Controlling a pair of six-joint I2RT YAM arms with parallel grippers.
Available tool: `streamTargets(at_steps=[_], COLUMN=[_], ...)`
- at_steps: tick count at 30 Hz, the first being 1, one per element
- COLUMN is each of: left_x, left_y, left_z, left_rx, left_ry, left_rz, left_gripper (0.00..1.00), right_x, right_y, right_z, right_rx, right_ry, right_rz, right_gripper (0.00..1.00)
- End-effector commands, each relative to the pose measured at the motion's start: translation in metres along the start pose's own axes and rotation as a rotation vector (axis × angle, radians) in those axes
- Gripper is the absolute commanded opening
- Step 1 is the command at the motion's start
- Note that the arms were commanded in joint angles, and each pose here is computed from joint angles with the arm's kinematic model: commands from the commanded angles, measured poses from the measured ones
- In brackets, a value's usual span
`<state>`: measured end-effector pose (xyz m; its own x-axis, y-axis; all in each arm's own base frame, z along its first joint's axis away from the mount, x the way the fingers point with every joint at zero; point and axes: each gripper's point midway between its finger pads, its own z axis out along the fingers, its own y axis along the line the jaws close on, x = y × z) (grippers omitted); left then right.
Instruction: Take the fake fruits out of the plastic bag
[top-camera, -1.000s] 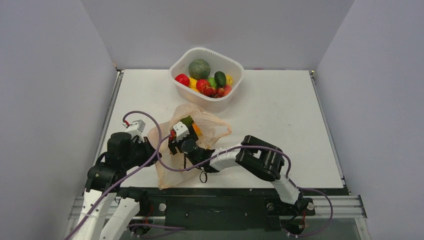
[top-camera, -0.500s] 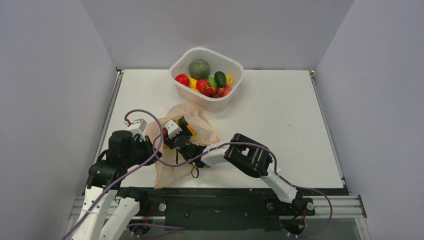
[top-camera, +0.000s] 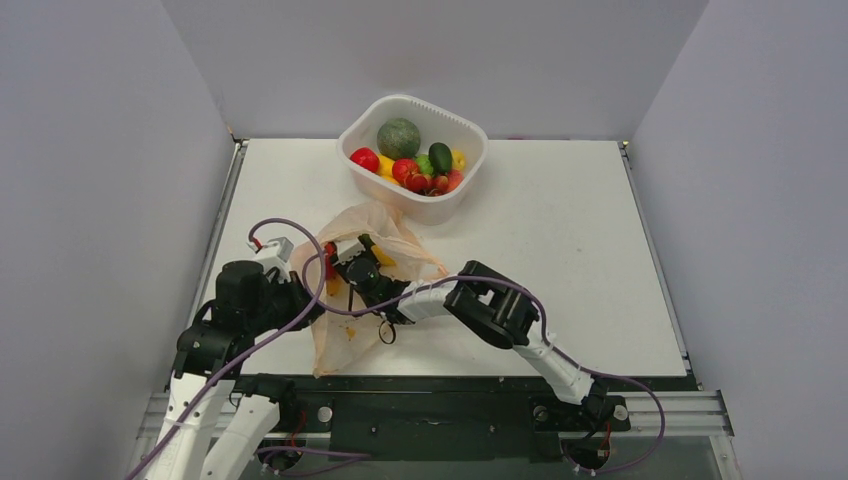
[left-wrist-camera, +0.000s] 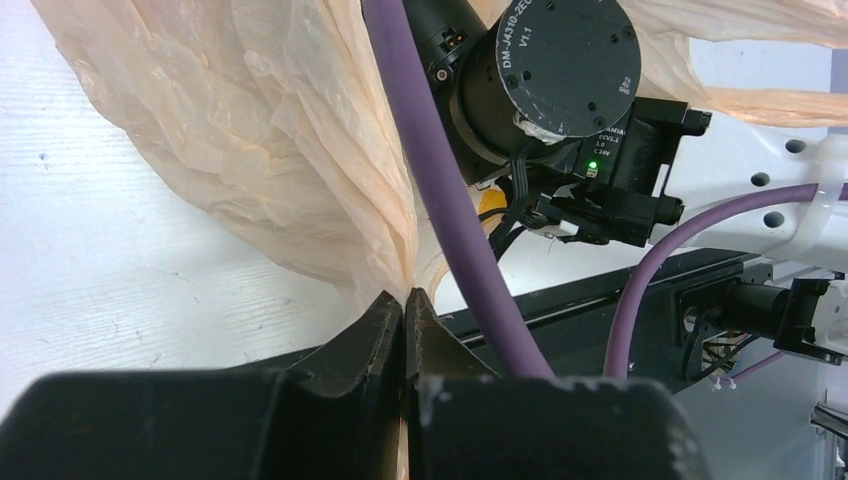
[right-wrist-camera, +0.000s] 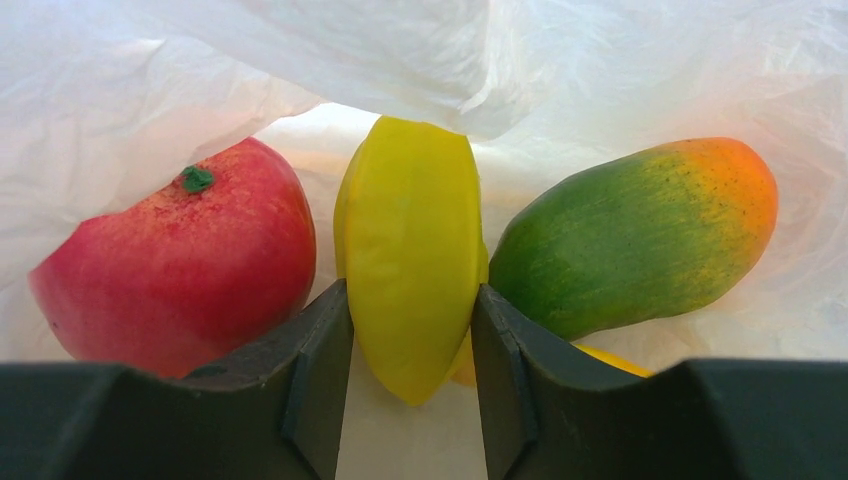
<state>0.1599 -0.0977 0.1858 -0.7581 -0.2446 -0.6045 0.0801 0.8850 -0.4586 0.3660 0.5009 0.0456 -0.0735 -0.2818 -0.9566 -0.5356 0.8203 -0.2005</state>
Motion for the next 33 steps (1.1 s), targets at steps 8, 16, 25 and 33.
streamTargets(at_steps=[8, 16, 25, 33], left_x=[-0.019, -0.028, -0.039, -0.049], left_y=[-0.004, -0.009, -0.019, -0.001], left_z=[-0.004, -0.003, -0.003, -0.003], left_rx=[0.027, 0.049, 0.109, 0.05], left_ry=[-0.084, -0.109, -0.172, -0.218], left_rz=[0.002, 0.012, 0.013, -0.041], left_gripper=[0.0, 0.0, 0.0, 0.0], right_x=[-0.04, -0.054, -0.085, -0.161], right_y=[0.007, -0.008, 0.002, -0.014], right_z=[-0.042, -0.097, -0.171, -0.234], right_rx=[-0.038, -0.082, -0.325, -0.441], right_ry=[-0.038, 0.001, 0.055, 0.054], right_rz=[0.023, 0.144, 0.347, 0.475], right_gripper=[0.0, 0.0, 0.0, 0.0])
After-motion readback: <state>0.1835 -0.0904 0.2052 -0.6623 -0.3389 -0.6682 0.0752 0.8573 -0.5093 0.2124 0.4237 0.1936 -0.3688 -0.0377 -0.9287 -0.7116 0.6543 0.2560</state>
